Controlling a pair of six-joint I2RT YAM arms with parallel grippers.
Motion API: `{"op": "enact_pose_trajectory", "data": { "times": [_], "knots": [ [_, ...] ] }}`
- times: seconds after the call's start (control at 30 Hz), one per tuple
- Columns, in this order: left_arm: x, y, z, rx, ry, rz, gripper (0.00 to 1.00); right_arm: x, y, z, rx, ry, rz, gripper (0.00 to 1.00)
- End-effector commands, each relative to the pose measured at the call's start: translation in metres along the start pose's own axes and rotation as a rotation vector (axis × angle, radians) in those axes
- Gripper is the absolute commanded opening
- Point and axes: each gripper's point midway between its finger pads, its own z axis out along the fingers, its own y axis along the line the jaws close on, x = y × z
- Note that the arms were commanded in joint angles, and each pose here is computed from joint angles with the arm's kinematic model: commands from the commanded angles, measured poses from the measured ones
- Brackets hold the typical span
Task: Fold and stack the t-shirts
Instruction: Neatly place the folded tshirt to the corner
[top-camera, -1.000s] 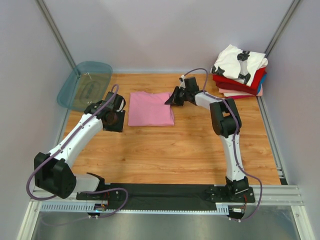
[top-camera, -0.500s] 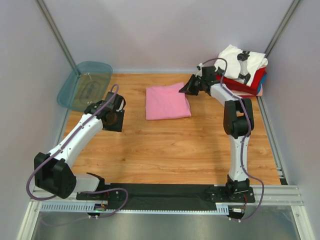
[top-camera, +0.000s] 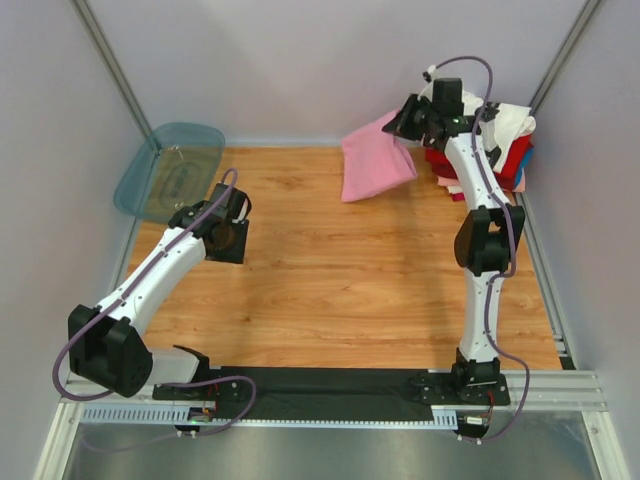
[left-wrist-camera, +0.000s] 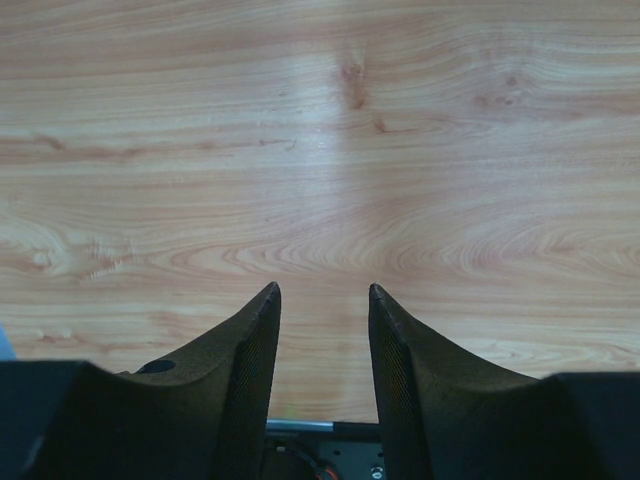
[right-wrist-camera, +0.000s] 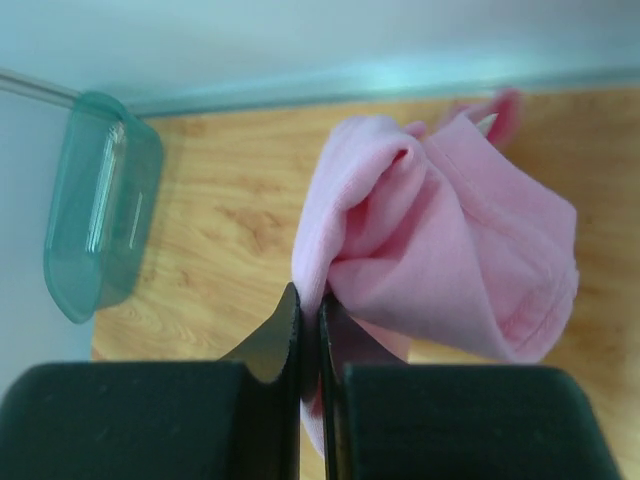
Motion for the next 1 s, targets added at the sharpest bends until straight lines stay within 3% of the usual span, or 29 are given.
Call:
{"op": "enact_pose_trajectory", "data": {
  "times": [0.0,0.4,0.8,0.97],
  "knots": [
    [-0.004,0.001,-0.002,0.003,-0.017,0.011,0.48,-0.046,0.019,-0.024,0.019,-0.122,-0.103,0.0],
    [0.0,0.001,0.005,-0.011,0.015,0.019,0.47,-0.137,0.037,-0.078,-0.049,-0.377,-0.196,0.0],
    [0.005,0.002,0.014,-0.034,0.057,0.026,0.47,-0.211,-0.004,-0.153,-0.146,-0.567,-0.225,0.0],
    [0.007,0.001,0.017,-0.037,0.074,0.033,0.47,-0.224,-0.048,-0.166,-0.123,-0.591,-0.2,0.0]
  ]
}}
